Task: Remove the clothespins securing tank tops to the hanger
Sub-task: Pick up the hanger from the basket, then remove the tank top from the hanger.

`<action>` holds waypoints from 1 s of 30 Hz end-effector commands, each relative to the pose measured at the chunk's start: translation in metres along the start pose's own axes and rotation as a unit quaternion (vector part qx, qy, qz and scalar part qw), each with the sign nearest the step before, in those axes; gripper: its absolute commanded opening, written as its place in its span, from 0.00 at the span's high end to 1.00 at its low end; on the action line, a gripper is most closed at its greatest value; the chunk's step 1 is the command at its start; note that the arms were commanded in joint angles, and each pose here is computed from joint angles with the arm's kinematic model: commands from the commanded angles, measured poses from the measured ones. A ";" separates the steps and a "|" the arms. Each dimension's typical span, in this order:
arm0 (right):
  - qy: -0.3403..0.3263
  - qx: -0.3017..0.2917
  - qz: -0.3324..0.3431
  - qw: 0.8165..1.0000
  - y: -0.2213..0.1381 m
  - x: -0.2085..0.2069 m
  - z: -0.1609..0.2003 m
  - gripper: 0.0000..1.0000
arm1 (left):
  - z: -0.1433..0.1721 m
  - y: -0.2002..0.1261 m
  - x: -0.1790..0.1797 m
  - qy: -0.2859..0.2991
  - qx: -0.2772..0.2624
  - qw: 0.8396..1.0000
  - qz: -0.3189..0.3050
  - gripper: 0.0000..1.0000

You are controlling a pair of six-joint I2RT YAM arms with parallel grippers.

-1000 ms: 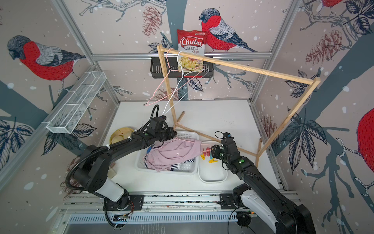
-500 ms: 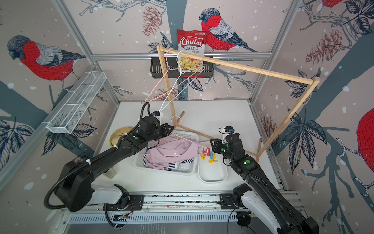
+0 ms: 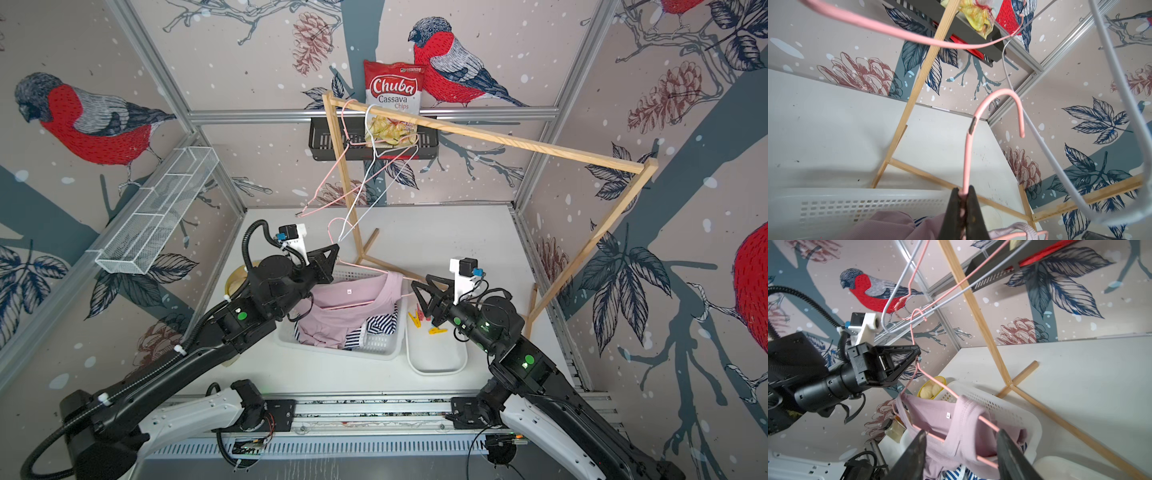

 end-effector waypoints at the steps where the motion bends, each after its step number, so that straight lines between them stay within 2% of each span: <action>1: -0.051 -0.045 0.011 0.998 0.006 0.014 -0.011 0.40 | -0.015 -0.008 -0.003 0.013 -0.073 0.996 -0.041 1.00; 8: -0.057 -0.047 0.058 0.996 0.029 0.026 -0.001 0.40 | -0.016 -0.024 -0.007 0.027 -0.105 0.991 -0.075 1.00; 13: -0.056 -0.088 0.054 0.993 0.033 0.028 0.007 0.41 | -0.018 -0.030 0.001 0.038 -0.116 0.986 -0.113 1.00; 20: -0.087 -0.102 0.050 0.990 0.045 0.040 0.009 0.41 | -0.033 -0.043 -0.002 0.037 -0.145 0.984 -0.096 1.00; 30: -0.091 -0.117 0.031 0.988 0.070 0.054 0.005 0.41 | -0.053 -0.062 -0.008 0.039 -0.177 0.981 -0.067 1.00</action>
Point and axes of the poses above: each gripper's point midway between its finger pads, its own y axis out along the fingers, its own x axis along the line the jaws close on, z = x × y, the point moved 9 cm from there along -y, back along the fingers, and after that the axes turned 3 degrees about y, right-handed, at the moved point
